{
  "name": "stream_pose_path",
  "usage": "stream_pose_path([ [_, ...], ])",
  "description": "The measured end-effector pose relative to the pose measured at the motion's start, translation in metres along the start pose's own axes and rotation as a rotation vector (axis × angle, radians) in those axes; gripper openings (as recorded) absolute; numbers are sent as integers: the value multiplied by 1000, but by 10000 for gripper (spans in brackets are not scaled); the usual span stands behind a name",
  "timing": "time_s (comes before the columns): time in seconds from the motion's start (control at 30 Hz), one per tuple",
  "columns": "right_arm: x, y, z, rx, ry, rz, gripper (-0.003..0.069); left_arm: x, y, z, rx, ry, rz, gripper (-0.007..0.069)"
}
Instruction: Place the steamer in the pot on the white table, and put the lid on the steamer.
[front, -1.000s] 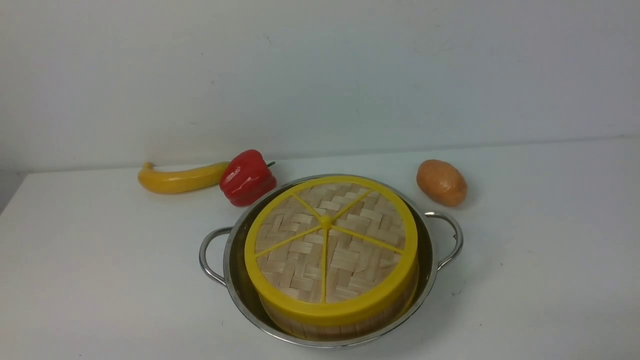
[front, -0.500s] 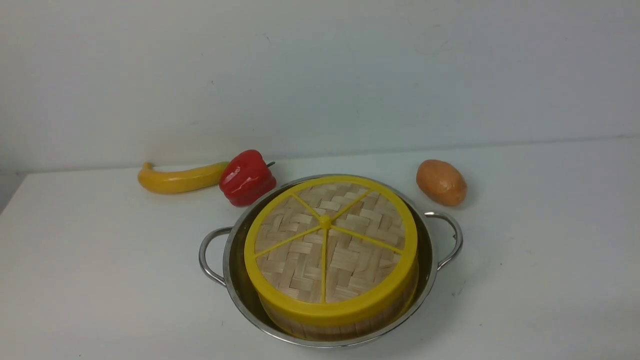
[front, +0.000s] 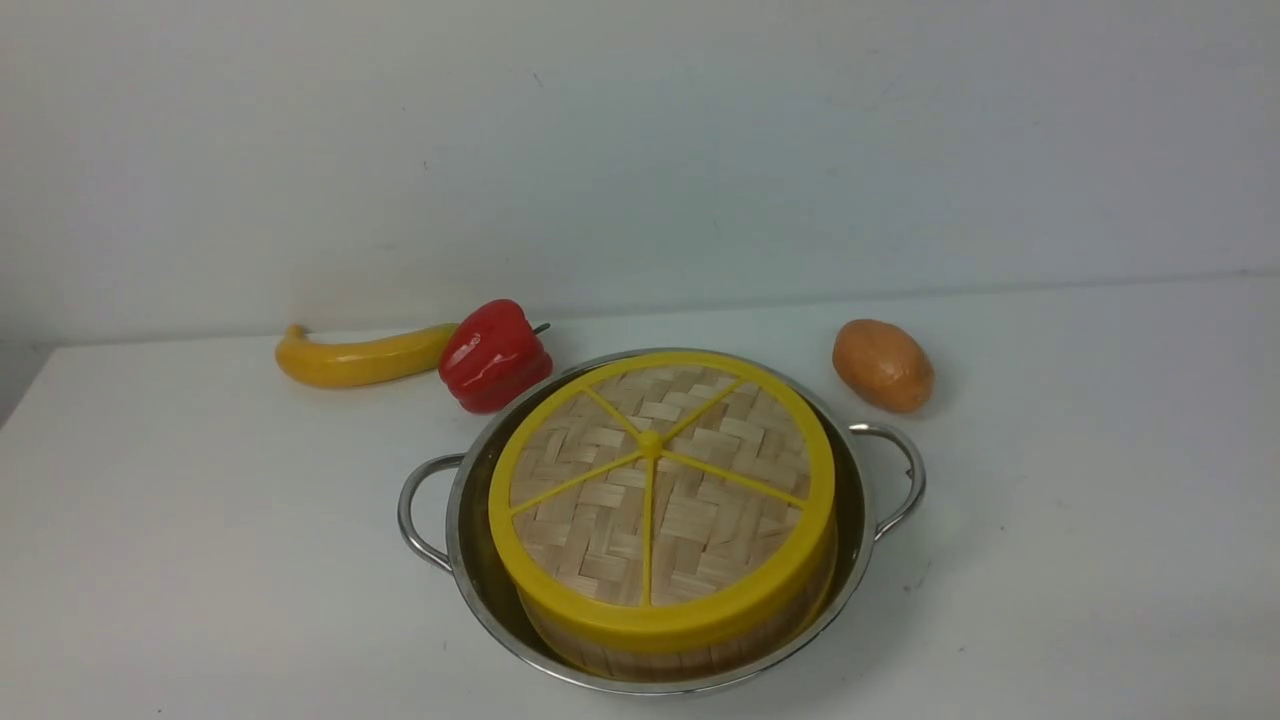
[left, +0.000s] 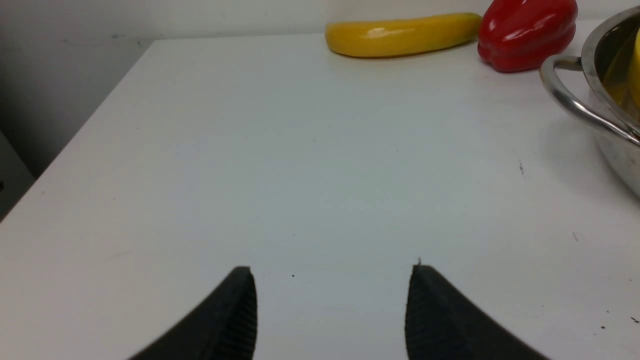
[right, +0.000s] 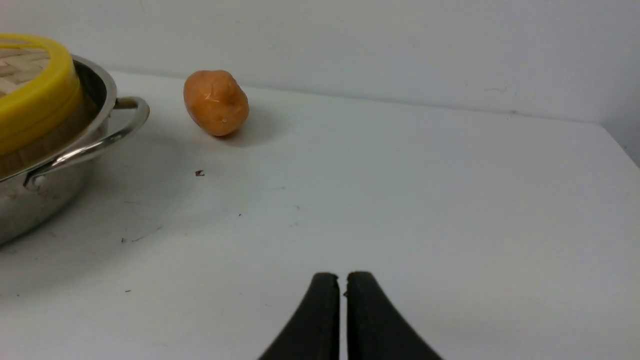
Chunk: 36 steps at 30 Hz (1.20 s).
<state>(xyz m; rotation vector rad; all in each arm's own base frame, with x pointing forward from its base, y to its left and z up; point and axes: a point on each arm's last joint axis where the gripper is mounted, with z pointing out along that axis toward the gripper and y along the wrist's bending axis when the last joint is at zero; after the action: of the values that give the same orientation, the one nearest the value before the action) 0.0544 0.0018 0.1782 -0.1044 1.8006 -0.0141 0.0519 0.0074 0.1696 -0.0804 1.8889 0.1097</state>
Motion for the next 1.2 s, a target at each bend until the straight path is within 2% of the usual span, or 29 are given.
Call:
stream_pose_path([
  [1.2, 0, 0, 0, 0, 0, -2, 45, 0, 0, 0, 0, 0, 0, 379],
])
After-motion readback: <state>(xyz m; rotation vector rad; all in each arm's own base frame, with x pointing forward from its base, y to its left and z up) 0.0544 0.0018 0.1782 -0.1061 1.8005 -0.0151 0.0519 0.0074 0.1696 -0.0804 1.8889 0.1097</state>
